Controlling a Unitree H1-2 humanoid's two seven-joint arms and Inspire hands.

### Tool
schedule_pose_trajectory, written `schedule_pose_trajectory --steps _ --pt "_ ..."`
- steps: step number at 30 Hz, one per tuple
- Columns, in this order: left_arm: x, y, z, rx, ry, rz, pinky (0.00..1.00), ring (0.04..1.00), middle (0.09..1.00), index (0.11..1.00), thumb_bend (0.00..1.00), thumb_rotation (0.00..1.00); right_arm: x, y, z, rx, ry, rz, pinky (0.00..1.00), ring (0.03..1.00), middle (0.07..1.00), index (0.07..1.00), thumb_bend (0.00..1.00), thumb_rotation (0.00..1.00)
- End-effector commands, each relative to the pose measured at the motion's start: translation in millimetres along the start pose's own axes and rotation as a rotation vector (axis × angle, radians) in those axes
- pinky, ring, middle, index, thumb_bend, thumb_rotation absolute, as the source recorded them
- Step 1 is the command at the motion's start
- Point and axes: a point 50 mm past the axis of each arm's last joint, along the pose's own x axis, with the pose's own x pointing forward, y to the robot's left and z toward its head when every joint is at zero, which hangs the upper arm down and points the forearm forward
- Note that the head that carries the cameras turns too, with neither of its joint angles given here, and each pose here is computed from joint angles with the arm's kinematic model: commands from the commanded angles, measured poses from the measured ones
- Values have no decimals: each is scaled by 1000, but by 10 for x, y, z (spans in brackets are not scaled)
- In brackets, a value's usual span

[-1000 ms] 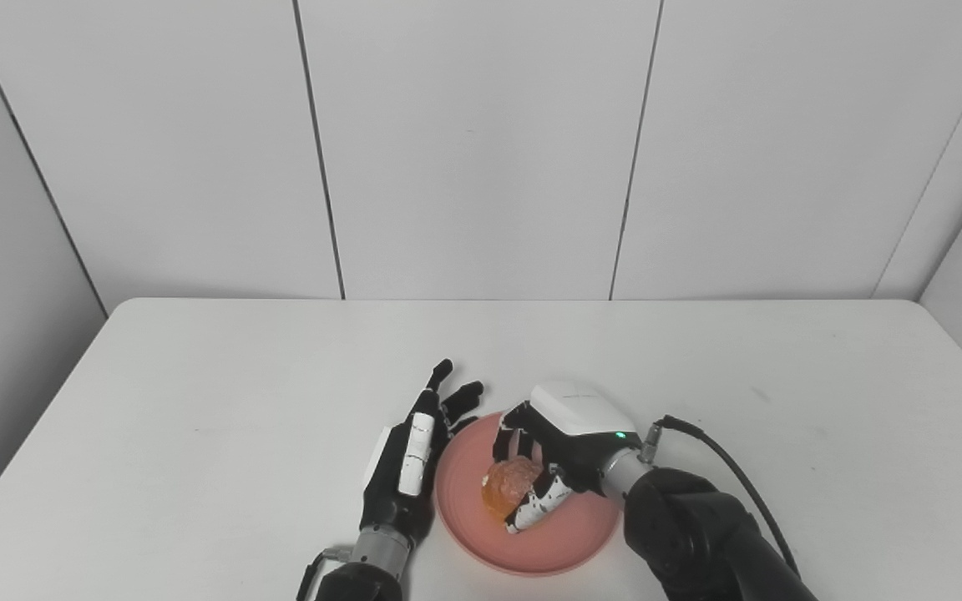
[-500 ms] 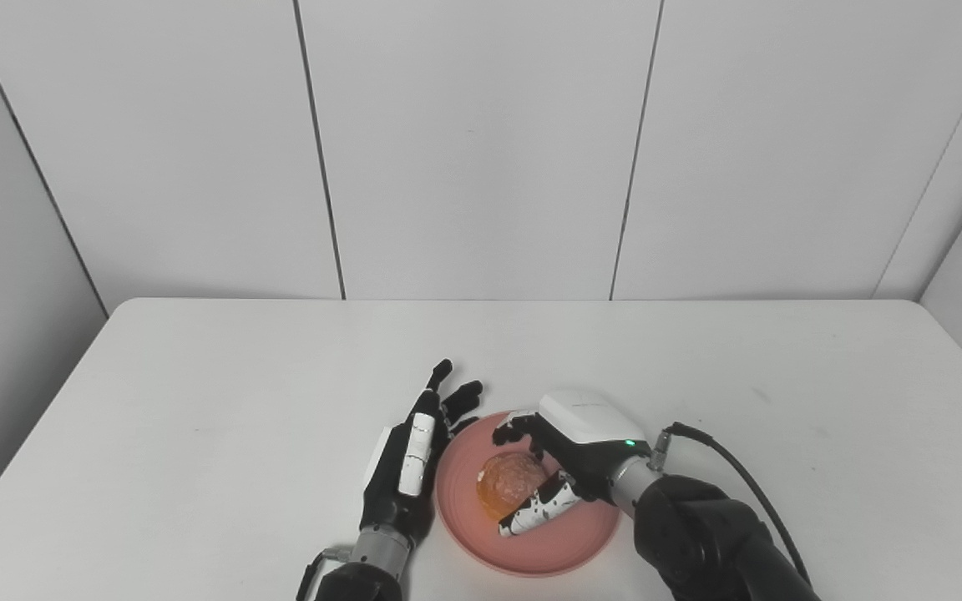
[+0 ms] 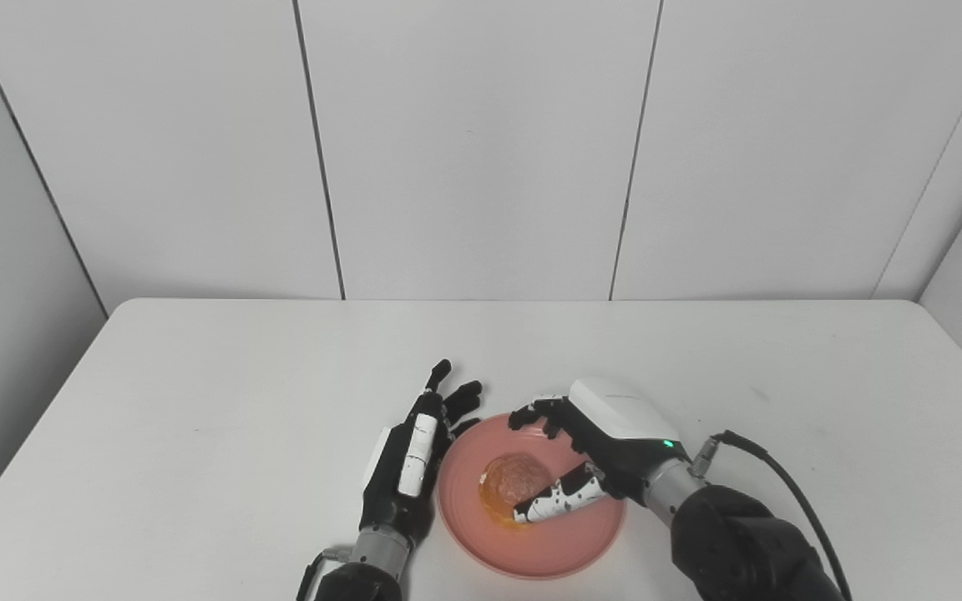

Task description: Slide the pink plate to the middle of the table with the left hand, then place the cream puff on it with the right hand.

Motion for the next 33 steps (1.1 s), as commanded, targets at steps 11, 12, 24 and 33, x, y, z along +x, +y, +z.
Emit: schedule_pose_trajectory --steps 11,12,24,33 --pt "-222 152 -327 24 99 58 833 876 848 944 876 908 -127 209 -333 674 -139 -376 521 609 662 675 716 682" --pt "-225 152 -328 36 87 65 828 876 855 960 871 899 -128 261 -376 748 -135 -396 572 649 688 688 740 733" --pt "-285 141 -334 161 9 188 998 999 997 1000 828 939 -156 795 -768 1260 6 -586 784 806 793 741 766 939" --pt "-296 174 -332 200 15 266 1000 1000 1000 1000 868 954 -217 1032 -820 1297 35 -598 822 829 806 756 760 935"
